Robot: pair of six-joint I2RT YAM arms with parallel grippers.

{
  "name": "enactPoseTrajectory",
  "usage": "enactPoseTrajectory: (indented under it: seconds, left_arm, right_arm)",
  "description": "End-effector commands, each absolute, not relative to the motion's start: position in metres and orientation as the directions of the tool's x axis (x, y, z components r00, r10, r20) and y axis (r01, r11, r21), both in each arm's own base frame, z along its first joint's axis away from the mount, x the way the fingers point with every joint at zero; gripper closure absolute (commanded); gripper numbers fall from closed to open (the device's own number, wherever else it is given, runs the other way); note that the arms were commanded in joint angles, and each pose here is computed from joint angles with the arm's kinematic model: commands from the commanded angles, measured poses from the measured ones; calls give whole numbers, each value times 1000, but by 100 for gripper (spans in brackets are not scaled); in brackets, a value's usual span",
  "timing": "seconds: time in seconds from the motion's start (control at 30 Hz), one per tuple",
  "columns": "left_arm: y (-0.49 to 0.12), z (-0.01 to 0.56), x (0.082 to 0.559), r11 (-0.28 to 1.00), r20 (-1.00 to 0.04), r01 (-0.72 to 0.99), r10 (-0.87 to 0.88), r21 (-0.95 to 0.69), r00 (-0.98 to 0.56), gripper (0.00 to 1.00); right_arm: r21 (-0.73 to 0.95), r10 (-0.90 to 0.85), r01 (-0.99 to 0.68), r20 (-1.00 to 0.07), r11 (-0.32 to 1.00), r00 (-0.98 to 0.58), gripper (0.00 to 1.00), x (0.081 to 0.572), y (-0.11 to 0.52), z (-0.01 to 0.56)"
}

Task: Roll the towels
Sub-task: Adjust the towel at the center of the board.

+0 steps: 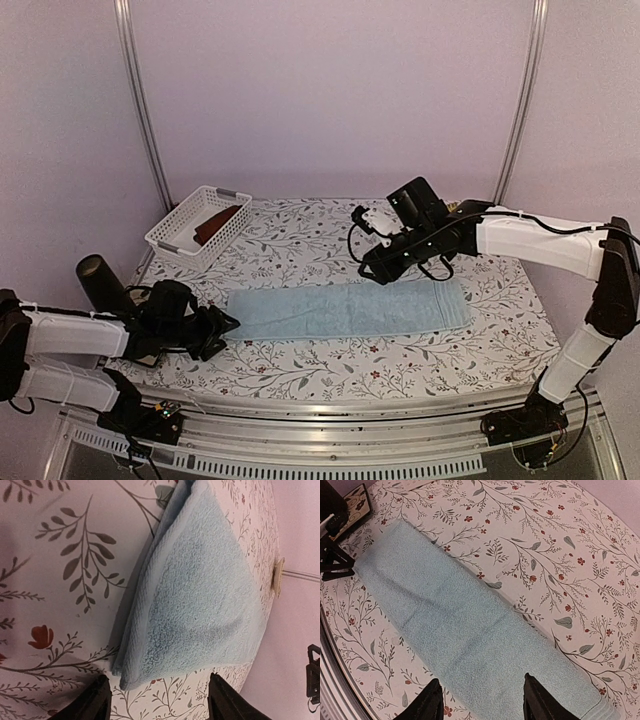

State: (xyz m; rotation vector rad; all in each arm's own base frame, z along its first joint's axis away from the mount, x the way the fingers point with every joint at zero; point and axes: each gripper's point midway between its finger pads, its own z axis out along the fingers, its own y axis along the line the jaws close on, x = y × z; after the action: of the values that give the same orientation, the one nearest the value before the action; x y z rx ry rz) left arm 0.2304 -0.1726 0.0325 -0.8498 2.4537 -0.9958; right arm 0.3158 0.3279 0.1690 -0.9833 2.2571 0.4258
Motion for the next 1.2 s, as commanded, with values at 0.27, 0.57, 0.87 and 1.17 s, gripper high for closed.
enactPoseTrajectory:
  seconds: [0.27, 0.57, 0.87, 1.17]
  left_arm:
    - [-149, -3, 220, 578, -86, -545, -730, -608, -678, 57]
    - [-145, -3, 226, 586, -111, -559, -742, -587, -661, 77]
    - [-144, -5, 231, 604, -135, -553, -736, -574, -664, 90]
    - [-151, 5, 244, 635, -173, -514, -710, -576, -683, 100]
  right_arm:
    - [-22, -554, -736, -674, 677, -489, 44, 315, 314, 177]
    - [-36, -570, -744, -668, 667, -478, 44, 315, 313, 174]
    - [-43, -584, -750, -658, 660, -476, 44, 313, 311, 170]
    - [-49, -594, -753, -649, 656, -476, 44, 311, 309, 169]
